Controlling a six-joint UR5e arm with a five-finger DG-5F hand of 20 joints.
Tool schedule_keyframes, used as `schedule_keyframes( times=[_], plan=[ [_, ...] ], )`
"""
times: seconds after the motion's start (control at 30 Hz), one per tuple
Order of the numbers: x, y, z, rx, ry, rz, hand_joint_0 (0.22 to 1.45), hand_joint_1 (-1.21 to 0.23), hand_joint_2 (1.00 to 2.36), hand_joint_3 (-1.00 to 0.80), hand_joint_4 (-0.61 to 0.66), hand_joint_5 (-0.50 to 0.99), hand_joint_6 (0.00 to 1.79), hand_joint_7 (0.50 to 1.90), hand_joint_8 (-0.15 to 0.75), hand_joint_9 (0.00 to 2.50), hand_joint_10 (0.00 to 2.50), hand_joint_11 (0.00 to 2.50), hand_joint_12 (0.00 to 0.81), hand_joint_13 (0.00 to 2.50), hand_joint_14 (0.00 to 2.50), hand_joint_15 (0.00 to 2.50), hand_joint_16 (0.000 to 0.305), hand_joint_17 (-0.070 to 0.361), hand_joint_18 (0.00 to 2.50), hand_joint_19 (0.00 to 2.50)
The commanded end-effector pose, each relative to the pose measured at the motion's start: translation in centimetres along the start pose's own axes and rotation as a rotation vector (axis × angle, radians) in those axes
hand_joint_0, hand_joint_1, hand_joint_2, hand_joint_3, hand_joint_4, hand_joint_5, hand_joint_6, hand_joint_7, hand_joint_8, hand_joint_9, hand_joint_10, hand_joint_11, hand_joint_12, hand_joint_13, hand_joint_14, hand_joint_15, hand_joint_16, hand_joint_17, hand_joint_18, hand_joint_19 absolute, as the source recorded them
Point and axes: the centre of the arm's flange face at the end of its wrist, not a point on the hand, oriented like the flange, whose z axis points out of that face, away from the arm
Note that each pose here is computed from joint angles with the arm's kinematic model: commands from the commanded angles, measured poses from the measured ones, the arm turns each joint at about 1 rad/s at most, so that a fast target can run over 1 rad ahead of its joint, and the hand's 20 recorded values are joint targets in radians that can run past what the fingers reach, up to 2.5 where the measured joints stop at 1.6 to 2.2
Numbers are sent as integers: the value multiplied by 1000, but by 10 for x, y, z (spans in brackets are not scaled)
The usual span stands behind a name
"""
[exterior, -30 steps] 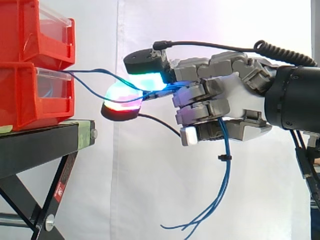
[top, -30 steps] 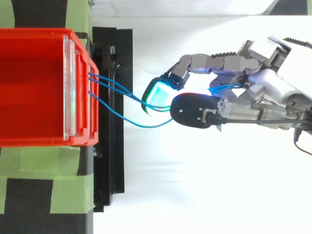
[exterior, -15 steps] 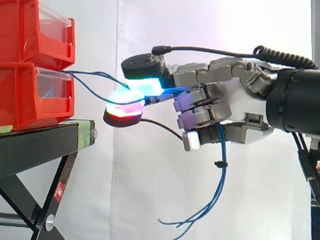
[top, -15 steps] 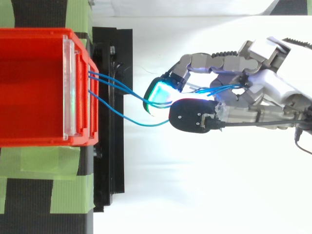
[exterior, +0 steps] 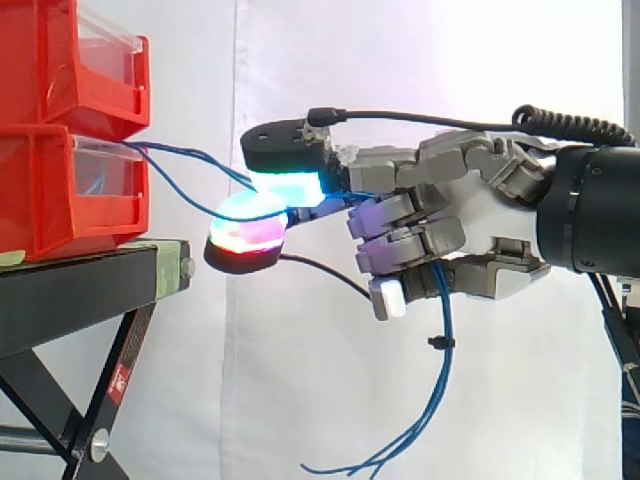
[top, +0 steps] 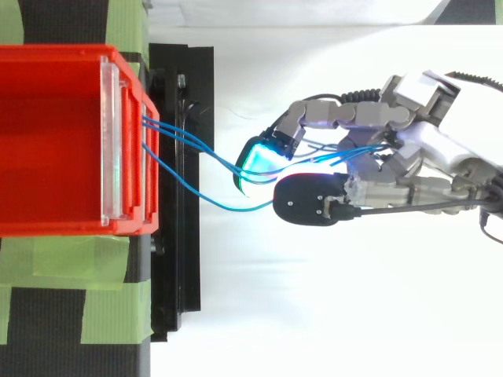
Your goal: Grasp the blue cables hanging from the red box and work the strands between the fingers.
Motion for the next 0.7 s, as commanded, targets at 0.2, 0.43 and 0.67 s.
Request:
schedule_keyframes(
  times=[0.2,0.43,0.67],
  plan=[
    [-4,-1,2,2,-6,-6,754,-548,1009,-790,250,497,19,1203,532,1780,2500,2500,684,1959,2500,1706,243,182,2500,603],
    [-7,-4,1,20,-4,-27,818,-577,1009,-796,240,553,16,1263,532,1780,2500,2500,684,1959,2500,1706,243,182,2500,603],
    [-7,-4,1,20,-5,-25,838,-604,1011,-742,281,588,16,1263,532,1780,2500,2500,684,1959,2500,1706,243,182,2500,603]
  ],
)
